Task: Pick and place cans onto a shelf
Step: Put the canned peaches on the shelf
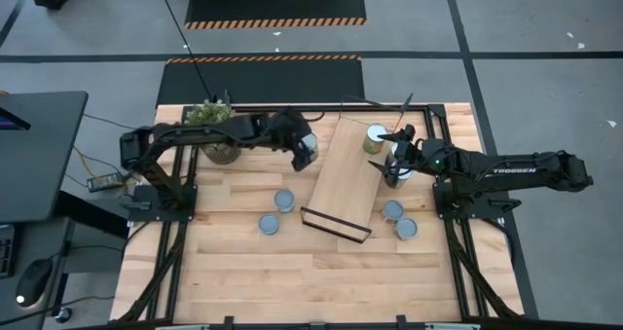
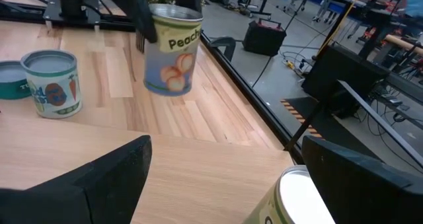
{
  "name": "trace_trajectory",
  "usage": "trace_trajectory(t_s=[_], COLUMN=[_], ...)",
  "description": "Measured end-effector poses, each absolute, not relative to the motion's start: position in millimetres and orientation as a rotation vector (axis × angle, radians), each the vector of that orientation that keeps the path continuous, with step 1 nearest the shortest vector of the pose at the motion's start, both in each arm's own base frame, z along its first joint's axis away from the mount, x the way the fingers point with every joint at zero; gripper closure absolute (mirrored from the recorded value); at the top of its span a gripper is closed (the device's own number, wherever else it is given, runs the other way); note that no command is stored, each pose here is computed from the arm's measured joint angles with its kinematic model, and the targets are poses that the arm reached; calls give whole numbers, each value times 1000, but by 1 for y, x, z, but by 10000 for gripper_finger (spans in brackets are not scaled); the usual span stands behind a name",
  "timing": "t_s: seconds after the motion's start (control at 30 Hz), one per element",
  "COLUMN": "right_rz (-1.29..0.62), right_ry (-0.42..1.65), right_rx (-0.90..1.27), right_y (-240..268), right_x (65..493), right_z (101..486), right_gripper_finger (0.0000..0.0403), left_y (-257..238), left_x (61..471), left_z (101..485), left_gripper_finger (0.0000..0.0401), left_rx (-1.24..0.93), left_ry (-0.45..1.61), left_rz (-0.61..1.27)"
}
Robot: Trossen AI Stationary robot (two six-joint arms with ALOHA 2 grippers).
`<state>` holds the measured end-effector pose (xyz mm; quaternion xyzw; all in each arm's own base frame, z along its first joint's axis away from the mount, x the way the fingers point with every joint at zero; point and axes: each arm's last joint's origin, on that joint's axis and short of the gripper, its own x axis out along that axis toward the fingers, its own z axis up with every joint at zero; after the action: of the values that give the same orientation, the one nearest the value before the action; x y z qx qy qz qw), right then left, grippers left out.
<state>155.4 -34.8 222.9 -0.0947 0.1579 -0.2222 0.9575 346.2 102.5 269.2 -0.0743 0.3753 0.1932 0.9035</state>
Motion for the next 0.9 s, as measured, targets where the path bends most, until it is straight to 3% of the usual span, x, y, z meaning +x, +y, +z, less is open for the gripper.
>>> trace_trajectory(t_s=[0.5,0.9], right_rz=[-450,-450], right_ry=[322,320], right_rx=[-195,-195], right_y=[-35,-35], right_x=[155,155], right_z=[223,223], right_gripper_finger=[5,5], left_y=[116,131], left_x=[394,431], left_z=[278,260], left_gripper_finger=[79,78], left_rx=[-128,-65], left_ry=[778,781], left_rz=[312,269])
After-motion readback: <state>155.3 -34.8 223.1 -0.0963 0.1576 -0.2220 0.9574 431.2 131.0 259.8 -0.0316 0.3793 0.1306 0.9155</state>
